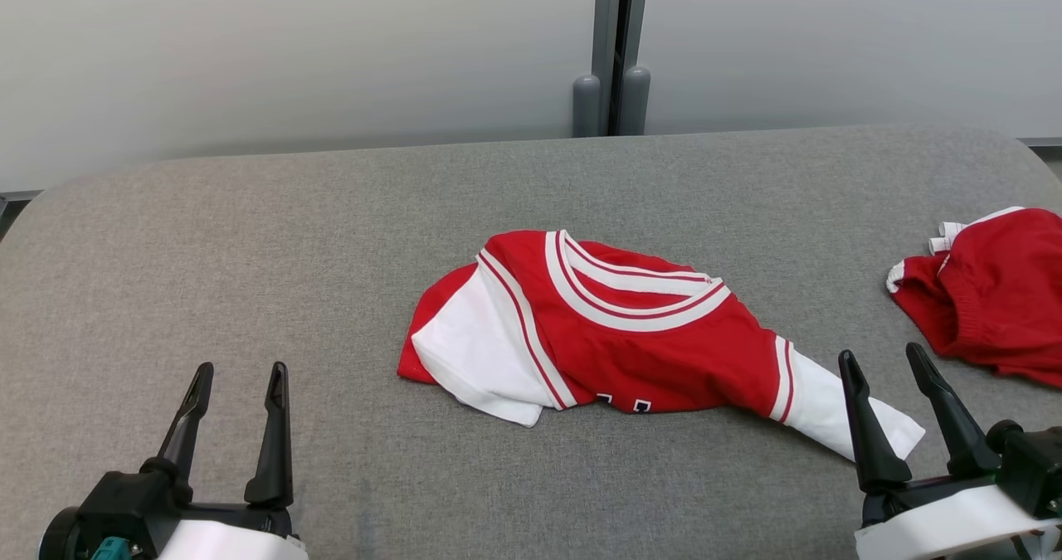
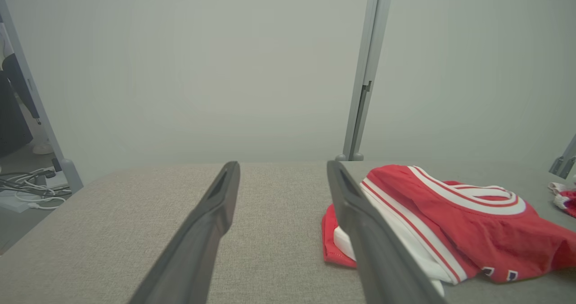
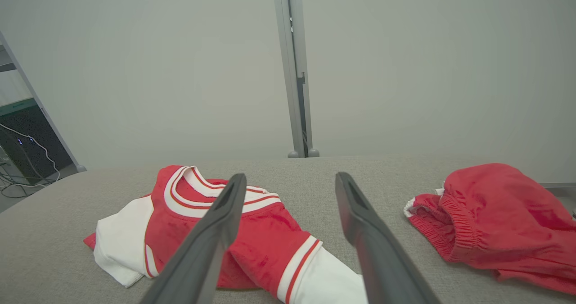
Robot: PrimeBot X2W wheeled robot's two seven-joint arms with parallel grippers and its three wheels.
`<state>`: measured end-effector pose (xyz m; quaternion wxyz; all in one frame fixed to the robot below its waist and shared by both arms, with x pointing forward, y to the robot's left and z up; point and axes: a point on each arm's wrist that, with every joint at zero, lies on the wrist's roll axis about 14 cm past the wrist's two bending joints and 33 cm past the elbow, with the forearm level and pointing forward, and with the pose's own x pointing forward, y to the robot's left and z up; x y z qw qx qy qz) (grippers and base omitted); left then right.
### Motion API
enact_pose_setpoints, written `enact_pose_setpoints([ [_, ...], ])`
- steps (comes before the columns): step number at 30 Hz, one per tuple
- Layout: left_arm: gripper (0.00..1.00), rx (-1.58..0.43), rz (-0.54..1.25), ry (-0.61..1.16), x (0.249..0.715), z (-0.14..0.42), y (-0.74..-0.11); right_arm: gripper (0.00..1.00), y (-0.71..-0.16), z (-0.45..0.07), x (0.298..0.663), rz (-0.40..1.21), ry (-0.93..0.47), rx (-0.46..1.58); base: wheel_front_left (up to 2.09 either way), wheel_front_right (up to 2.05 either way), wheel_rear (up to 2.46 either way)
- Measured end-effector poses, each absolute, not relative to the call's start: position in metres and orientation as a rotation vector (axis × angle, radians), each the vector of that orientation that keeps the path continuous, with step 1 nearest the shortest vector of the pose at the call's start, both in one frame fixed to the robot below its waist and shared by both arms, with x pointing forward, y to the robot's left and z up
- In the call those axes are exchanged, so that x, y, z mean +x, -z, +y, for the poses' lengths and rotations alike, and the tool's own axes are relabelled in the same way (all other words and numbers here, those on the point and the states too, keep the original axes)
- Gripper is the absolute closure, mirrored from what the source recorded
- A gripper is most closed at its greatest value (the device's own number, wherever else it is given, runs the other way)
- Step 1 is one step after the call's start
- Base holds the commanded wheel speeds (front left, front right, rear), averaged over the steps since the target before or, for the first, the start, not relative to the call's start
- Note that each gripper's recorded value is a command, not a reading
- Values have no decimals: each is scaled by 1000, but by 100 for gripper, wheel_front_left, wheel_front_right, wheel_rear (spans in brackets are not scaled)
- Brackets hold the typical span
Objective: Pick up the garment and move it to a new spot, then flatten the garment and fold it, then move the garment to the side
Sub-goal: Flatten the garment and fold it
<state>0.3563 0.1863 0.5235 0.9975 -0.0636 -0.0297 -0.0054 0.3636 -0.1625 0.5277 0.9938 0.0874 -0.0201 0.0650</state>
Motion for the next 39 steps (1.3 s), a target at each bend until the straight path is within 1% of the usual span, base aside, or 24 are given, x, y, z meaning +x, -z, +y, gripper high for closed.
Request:
enact_pose_setpoints([
  [16, 0, -128, -56, 8, 353, 187, -523, 0, -523, -159, 365, -24, -136, 185, 0, 0, 0],
  [24, 0, -132, -63, -14, 354, 194, -525, 0, -518, -153, 389, -6, -166, 197, 0, 0, 0],
  [28, 0, -140, -67, -34, 359, 199, -524, 0, -509, -132, 411, 37, -247, 195, 0, 0, 0],
  [29, 0, -144, -57, -50, 360, 203, -520, 0, -505, -113, 423, 61, -312, 190, 0, 0, 0],
  [31, 0, -149, -50, -70, 360, 208, -515, 0, -497, -91, 431, 97, -388, 179, 0, 0, 0],
  [36, 0, -157, -25, -107, 360, 218, -504, 0, -476, -43, 446, 197, -567, 134, 0, 0, 0],
  [37, 0, -157, -25, -107, 360, 218, -504, 0, -476, -43, 446, 197, -567, 134, 0, 0, 0],
  [39, 0, -161, -13, -125, 359, 222, -499, 0, -466, -30, 449, 234, -619, 119, 0, 0, 0],
])
